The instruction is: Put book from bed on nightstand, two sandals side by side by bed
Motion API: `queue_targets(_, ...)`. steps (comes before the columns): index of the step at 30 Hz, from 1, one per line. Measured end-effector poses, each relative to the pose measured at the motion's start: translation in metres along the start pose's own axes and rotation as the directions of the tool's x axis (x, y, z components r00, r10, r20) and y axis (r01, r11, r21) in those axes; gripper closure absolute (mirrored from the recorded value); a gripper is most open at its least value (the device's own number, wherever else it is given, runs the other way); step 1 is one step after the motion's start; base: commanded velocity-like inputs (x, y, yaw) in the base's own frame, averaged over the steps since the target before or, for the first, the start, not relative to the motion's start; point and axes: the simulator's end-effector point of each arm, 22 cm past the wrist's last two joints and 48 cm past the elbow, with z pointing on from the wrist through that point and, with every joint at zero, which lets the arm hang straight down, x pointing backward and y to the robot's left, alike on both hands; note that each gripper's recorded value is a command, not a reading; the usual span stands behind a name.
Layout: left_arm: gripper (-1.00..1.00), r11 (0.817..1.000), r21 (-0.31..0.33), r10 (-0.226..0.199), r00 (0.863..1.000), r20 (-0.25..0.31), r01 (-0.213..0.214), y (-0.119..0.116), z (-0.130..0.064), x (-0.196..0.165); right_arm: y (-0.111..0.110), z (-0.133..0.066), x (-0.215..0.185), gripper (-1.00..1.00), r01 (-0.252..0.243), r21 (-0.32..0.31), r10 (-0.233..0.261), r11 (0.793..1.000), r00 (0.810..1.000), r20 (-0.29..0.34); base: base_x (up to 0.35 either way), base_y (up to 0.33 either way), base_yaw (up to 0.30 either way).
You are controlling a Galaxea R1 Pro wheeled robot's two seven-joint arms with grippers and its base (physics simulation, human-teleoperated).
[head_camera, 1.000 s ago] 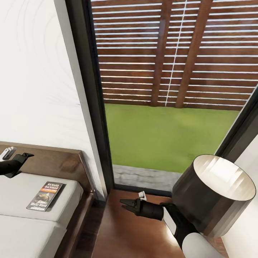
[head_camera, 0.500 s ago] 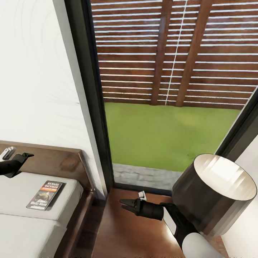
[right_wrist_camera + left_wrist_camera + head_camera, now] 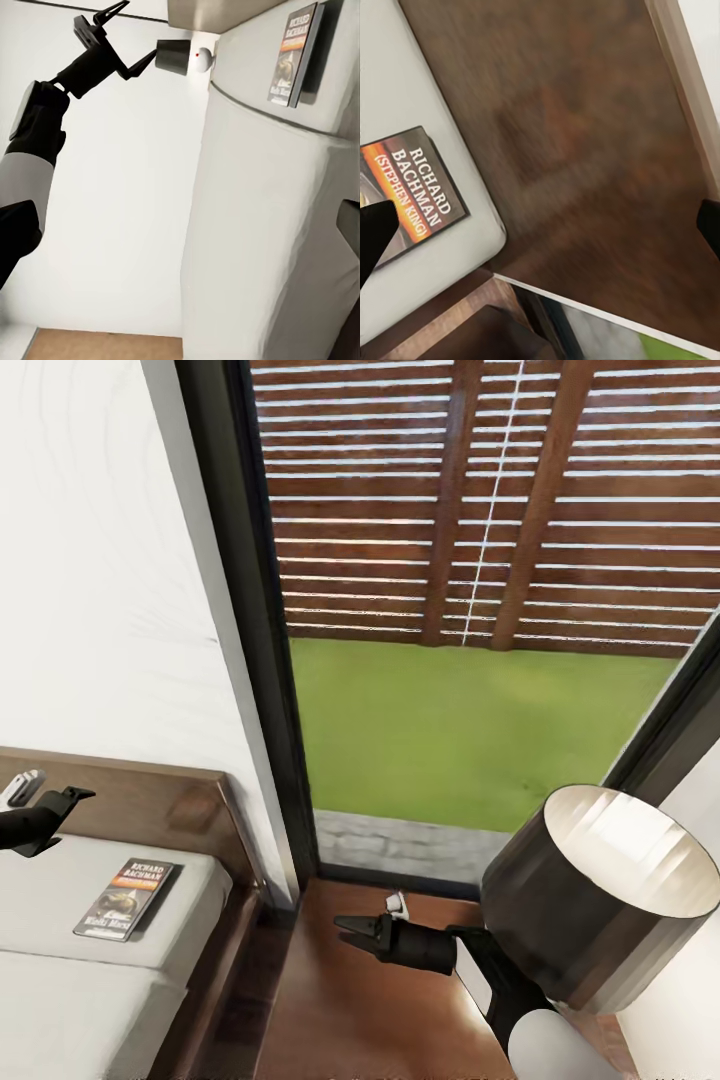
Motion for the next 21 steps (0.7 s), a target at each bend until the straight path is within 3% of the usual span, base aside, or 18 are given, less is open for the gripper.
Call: queue_targets(21, -1.00, 1.000, -0.029, 0.005, 1.000, -0.017, -0.005, 0.012, 0.014, 0.010, -0.014, 0.000, 0.004, -1.00, -0.031, 0.006, 0.031, 0.999, 1.000, -0.002, 0.000, 0.000, 0.000)
